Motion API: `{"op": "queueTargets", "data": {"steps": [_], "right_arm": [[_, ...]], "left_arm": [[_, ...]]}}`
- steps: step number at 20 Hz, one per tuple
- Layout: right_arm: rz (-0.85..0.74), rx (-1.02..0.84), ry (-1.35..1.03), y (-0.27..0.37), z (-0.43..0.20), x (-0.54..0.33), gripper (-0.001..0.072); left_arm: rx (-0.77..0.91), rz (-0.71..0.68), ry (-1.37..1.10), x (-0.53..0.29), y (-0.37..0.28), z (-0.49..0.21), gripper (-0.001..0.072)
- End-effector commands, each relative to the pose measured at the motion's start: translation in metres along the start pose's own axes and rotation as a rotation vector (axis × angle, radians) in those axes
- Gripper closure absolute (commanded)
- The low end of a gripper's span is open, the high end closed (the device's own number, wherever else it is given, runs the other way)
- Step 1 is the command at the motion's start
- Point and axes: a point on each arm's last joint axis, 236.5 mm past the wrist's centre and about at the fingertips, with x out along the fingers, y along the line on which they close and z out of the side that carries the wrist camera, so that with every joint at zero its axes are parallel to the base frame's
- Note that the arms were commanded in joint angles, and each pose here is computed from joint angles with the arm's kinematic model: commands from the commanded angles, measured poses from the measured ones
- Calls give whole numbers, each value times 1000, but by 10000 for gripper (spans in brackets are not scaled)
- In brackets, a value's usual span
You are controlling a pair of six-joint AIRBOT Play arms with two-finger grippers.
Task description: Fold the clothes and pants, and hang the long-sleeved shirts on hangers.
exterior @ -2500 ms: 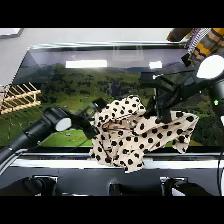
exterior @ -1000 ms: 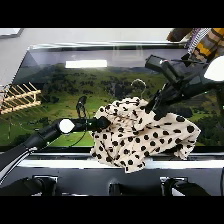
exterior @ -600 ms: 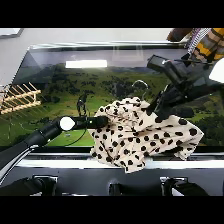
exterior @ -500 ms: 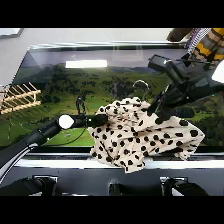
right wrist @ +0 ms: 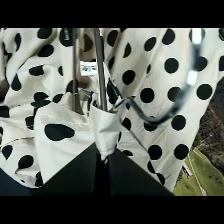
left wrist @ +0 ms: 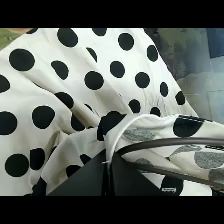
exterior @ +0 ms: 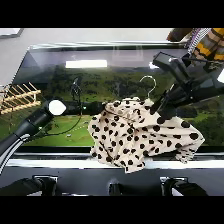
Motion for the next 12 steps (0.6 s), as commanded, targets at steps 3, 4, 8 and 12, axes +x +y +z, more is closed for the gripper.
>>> {"op": "queueTargets", "data": {"steps": [3, 4, 8, 12], "right_arm": [[-36, 3, -26, -9, 7, 1, 693], [-35, 5, -25, -8, 6, 0, 693], [-47, 8, 16, -5, -6, -7, 693], [-91, 31, 12, -4, -10, -19, 693]], "left_arm": [[62, 24, 50, -8, -2, -4, 691], [69, 33, 60, -9, 0, -6, 692], [88, 52, 65, -9, 5, -7, 691], [87, 52, 66, -9, 5, -7, 691]]}}
